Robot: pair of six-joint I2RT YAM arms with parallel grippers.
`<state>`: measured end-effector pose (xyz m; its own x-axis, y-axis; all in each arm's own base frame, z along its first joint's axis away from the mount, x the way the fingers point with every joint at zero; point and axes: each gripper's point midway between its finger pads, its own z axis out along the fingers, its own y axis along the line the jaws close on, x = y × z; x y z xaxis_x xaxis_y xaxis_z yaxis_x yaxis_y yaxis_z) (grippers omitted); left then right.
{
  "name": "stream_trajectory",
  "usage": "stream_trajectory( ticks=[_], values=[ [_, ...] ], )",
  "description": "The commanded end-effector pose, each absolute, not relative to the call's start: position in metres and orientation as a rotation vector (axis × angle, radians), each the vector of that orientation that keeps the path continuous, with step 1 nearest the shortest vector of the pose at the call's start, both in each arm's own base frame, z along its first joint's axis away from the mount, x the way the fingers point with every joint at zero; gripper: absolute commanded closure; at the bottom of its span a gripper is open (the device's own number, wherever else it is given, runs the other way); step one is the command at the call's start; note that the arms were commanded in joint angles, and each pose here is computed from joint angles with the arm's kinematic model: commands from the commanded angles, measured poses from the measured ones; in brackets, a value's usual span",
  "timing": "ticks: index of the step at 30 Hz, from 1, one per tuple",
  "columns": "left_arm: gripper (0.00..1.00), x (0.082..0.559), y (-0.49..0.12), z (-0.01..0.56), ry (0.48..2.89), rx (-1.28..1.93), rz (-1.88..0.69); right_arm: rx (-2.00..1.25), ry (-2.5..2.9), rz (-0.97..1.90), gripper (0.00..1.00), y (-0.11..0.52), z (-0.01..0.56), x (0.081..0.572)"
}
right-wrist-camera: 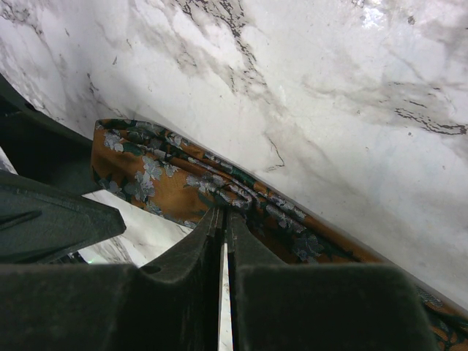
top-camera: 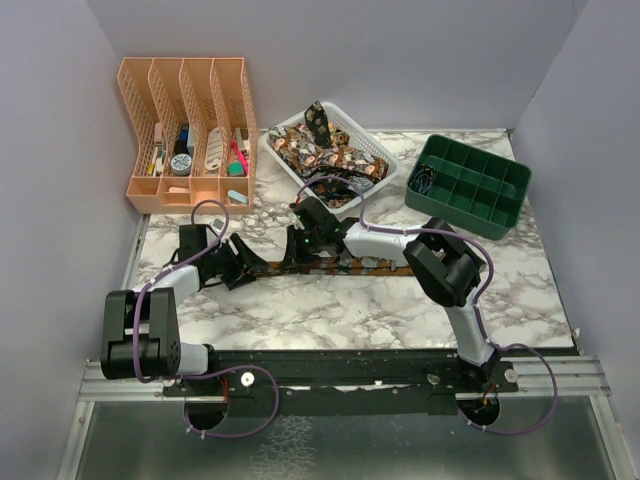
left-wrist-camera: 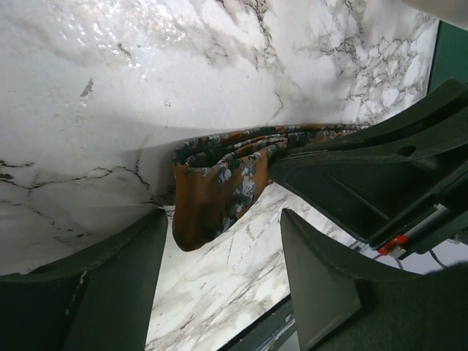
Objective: Roll the ties
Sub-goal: Roll the tie at the center of the board.
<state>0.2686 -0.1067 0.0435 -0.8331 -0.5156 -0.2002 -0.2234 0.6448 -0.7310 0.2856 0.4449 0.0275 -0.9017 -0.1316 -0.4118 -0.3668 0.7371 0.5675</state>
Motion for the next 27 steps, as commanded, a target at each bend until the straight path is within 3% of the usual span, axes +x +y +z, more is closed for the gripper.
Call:
stream_trajectory(
  ticks=[1, 13, 27],
  values=[
    [0.37, 0.277, -0.112, 0.049, 2.397, -0.586, -1.101, -0.387, 2.764, 0.778, 0.88, 0.412, -0.021, 0.263],
    [0.4, 0.282, -0.095, 0.045, 2.43, -0.573, -0.932, -0.395, 2.762, 0.786, 0.88, 0.413, -0.02, 0.263],
    [0.59, 0.285, -0.107, 0.044, 2.431, -0.511, -0.956, -0.396, 2.764, 0.79, 0.88, 0.414, -0.021, 0.264]
  ],
)
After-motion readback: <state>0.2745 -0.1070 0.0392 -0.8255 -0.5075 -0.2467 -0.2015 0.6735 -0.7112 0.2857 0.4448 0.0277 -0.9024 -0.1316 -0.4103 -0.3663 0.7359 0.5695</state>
